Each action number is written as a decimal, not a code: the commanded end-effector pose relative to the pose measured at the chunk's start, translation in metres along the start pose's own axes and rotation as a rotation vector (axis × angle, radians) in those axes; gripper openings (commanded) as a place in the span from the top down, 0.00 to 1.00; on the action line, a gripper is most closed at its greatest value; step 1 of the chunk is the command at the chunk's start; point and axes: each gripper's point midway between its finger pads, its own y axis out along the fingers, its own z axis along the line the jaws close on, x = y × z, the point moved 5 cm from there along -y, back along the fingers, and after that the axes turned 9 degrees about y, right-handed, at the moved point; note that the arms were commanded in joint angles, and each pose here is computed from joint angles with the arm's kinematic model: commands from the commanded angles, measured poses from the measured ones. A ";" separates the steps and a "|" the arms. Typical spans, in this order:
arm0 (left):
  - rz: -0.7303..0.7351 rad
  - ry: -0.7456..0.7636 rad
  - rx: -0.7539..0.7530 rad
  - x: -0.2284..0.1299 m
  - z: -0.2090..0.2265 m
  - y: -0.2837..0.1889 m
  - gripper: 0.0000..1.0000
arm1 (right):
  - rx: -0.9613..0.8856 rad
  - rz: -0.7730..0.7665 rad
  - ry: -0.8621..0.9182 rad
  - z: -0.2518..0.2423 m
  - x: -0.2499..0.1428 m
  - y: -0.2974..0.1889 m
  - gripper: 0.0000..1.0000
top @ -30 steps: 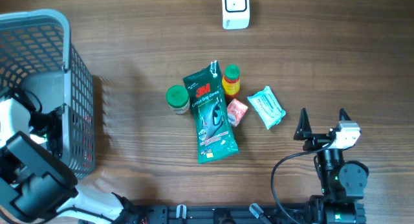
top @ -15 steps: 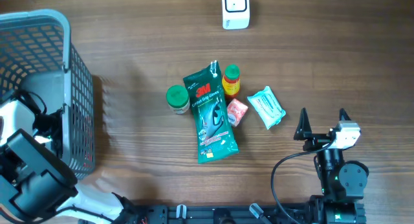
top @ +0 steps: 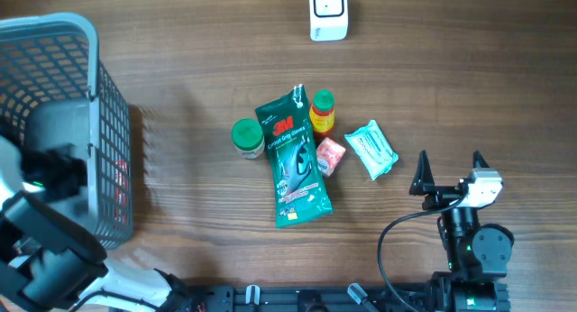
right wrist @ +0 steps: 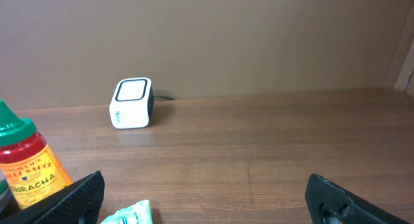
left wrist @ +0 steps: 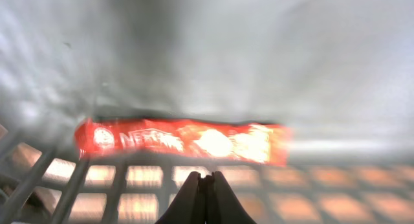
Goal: Scan the item barcode
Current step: 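Reach the left gripper into the basket and grasp the red Nescafe stick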
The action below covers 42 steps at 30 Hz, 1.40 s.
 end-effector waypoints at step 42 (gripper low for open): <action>-0.291 -0.316 -0.059 0.027 0.008 0.100 0.15 | -0.002 -0.002 -0.009 0.000 0.000 0.000 0.00</action>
